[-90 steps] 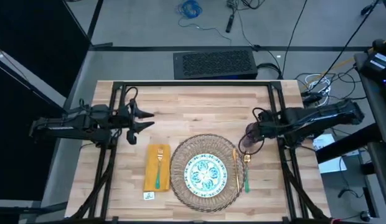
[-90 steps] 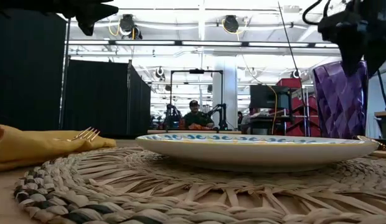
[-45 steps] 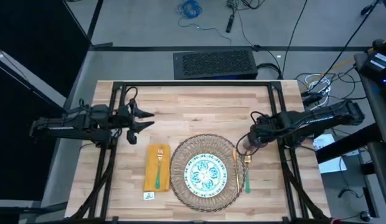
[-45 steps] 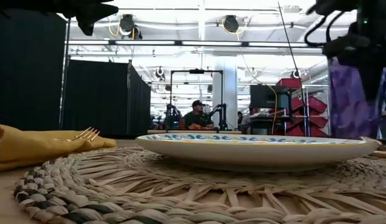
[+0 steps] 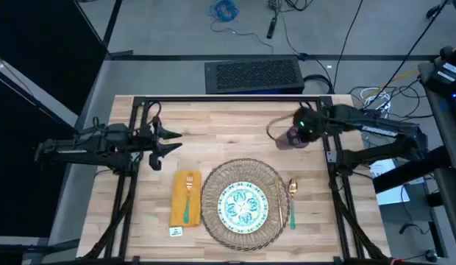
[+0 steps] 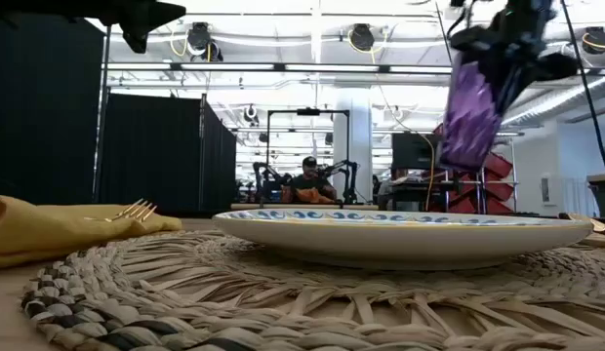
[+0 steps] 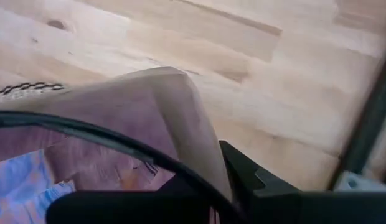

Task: Set table place
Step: Move the cup to the top of the brown table mat

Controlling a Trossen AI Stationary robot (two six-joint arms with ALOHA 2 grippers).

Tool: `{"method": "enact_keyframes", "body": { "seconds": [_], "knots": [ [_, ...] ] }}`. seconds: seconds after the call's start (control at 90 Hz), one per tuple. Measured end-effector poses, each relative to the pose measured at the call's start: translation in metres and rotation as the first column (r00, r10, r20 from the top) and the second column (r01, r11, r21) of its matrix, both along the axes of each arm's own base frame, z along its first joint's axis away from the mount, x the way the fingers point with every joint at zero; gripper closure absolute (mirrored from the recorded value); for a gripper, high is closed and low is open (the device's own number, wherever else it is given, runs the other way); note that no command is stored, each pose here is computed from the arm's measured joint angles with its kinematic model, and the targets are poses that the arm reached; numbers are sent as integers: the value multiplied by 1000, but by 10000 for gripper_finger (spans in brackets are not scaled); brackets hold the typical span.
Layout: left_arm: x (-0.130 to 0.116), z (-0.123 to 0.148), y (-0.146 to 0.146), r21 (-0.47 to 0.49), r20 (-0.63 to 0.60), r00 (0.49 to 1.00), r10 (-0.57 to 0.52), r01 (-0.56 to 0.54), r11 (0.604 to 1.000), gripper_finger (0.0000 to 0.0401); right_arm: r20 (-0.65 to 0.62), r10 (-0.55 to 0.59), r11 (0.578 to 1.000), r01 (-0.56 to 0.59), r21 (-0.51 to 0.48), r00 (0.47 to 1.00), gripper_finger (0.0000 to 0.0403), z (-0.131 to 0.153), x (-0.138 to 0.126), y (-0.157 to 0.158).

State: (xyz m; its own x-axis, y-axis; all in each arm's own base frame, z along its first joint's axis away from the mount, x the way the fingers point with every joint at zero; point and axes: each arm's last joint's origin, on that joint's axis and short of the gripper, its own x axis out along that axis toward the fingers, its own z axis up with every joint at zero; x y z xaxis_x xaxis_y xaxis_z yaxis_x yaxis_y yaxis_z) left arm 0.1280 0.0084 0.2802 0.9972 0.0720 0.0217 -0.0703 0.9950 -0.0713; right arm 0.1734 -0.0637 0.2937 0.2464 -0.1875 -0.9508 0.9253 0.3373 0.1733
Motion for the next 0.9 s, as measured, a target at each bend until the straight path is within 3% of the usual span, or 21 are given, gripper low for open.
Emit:
{"method": "enact_keyframes", "body": {
  "seconds": [0.167,0.322,0.578,0.9],
  "knots": [
    [0,1,0,0,7,1000,0,0,1000,260,-6,95,992,-95,79,995,403,-27,30,-33],
    [0,1,0,7,6,1000,0,0,1000,260,-95,158,979,-143,147,983,403,-45,47,-50],
    [0,1,0,29,5,1000,1,-1,1000,260,-114,220,967,-201,155,969,403,-48,70,-63],
    [0,1,0,28,4,1000,1,-1,1000,260,-161,231,961,-199,192,960,403,-63,79,-69]
  ]
}}
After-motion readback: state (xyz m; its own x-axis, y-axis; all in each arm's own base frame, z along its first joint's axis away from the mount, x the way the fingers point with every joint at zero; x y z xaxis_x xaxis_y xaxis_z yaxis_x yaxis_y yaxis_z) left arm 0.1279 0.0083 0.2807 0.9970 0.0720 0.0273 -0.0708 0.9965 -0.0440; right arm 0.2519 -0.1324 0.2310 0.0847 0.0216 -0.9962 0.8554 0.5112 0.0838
